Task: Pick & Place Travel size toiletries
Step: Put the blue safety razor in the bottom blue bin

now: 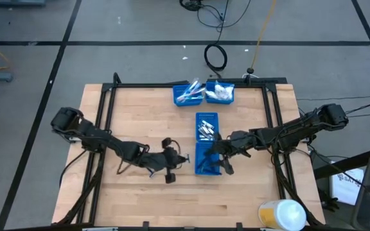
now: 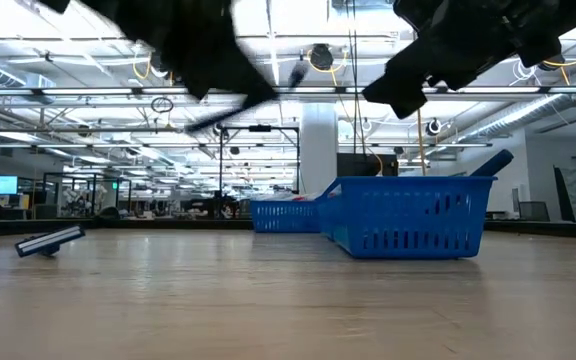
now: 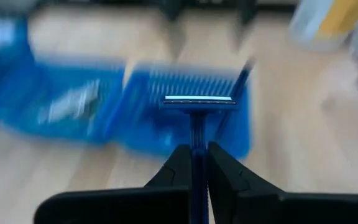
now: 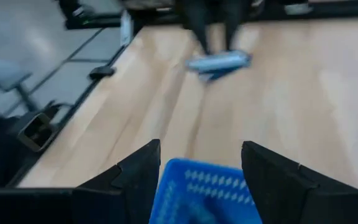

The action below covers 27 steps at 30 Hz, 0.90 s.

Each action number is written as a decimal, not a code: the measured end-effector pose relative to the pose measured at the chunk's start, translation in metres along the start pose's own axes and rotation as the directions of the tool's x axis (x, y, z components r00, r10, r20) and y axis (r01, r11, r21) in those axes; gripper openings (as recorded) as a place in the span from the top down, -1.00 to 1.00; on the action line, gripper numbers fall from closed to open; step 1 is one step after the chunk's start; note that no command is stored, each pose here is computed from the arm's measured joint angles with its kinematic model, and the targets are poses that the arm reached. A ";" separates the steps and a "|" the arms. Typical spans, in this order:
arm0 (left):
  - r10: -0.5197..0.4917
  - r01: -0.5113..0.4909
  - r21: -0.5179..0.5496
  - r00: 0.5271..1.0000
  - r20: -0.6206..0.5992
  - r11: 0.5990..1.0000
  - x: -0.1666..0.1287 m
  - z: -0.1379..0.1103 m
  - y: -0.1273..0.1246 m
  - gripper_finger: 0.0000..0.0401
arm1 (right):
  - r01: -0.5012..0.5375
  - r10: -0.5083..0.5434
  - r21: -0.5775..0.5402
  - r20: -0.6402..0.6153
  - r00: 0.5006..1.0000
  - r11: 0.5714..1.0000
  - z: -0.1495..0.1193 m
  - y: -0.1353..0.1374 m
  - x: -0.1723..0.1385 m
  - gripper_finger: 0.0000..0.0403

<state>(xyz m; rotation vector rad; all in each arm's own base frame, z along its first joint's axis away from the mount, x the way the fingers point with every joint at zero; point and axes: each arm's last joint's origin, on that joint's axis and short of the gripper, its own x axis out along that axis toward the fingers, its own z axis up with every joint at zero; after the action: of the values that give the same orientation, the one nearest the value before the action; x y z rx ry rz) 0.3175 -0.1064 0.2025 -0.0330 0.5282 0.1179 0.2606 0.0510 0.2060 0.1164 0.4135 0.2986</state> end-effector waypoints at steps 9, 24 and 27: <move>-0.034 -0.005 0.127 0.953 0.300 0.992 -0.003 0.030 -0.007 0.96 | 0.079 -0.075 -0.024 0.151 0.986 0.997 0.014 0.000 -0.001 -0.05; -0.149 -0.010 0.261 0.801 0.579 0.965 -0.012 0.063 0.004 0.95 | 0.070 -0.020 -0.091 0.461 0.887 0.993 0.018 -0.003 0.030 -0.05; -0.160 0.003 0.263 0.799 0.579 0.965 -0.011 0.064 0.007 0.96 | 0.070 -0.012 -0.097 0.503 0.864 0.993 0.019 -0.003 0.033 -0.05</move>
<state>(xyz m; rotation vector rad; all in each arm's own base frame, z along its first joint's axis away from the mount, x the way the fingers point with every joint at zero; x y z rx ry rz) 0.3392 -0.0970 0.2628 0.2252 -0.1015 -0.0292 0.2977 0.0572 0.2100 0.0713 -0.1226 0.2372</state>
